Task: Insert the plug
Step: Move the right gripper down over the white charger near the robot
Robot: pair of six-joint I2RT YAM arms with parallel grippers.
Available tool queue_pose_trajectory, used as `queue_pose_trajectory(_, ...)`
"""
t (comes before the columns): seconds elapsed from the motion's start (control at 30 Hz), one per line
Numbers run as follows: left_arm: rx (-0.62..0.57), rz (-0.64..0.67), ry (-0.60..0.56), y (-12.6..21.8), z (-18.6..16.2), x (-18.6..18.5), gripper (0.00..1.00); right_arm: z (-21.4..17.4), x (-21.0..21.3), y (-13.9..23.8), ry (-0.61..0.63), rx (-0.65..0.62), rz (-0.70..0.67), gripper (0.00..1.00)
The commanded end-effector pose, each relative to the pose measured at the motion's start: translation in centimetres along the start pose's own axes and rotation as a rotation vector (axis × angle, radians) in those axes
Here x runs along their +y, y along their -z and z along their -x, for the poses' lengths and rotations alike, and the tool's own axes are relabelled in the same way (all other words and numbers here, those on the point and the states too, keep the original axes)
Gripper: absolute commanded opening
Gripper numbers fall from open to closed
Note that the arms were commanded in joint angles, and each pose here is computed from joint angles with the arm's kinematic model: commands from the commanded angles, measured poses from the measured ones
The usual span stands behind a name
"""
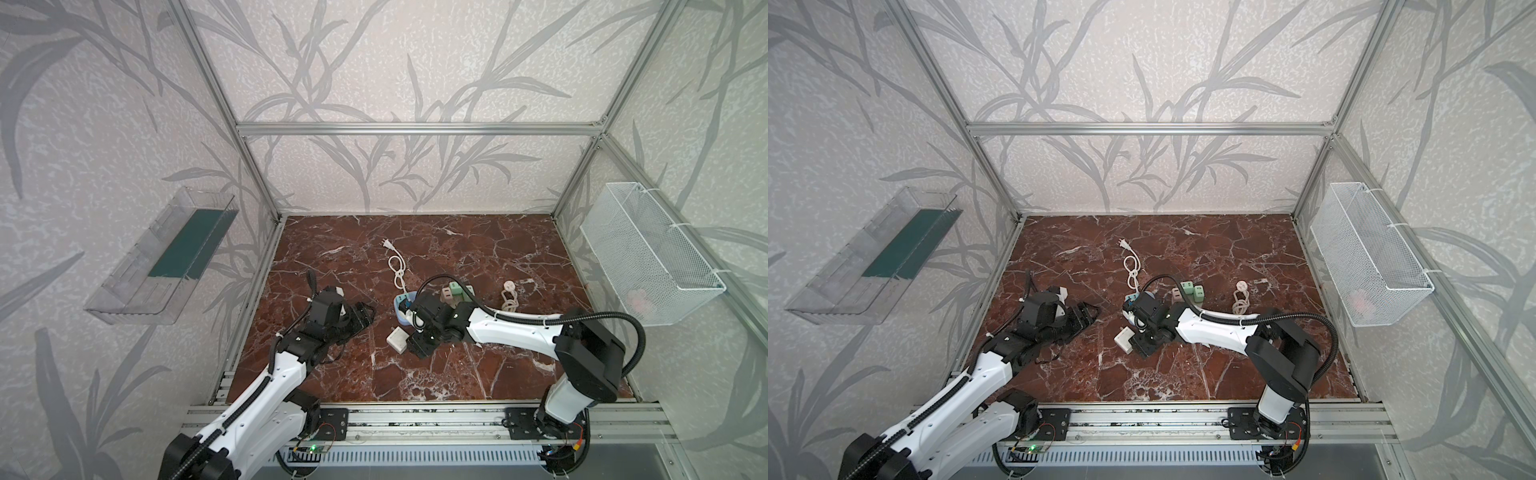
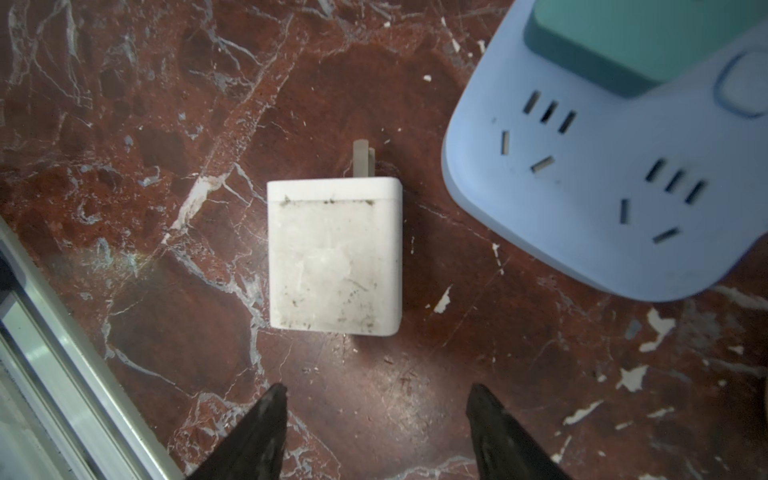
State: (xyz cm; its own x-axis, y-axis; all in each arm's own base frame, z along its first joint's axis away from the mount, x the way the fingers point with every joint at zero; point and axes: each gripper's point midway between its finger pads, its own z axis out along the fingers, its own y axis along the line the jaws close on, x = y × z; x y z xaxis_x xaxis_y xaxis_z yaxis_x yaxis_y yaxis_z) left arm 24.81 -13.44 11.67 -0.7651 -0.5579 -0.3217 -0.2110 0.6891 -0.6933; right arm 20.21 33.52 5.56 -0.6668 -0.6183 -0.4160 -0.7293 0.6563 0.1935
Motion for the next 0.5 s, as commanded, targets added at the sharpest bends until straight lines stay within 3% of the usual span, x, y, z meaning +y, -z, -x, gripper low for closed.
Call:
queue_pose_trajectory(0.0,-0.017,-0.014,0.016,0.2,0.1,0.0,0.78,1.3,0.9,0.1,0.037,-0.033,0.023,0.69)
queue_pose_trajectory(0.2,-0.006,-0.022,0.02,-0.1,0.0,-0.2,0.78,1.5,1.8,-0.6,0.055,-0.02,0.053,0.77)
queue_pose_trajectory(0.47,0.011,-0.033,0.017,-0.4,0.0,-0.8,0.78,1.4,2.3,-2.1,0.086,0.016,0.062,0.79)
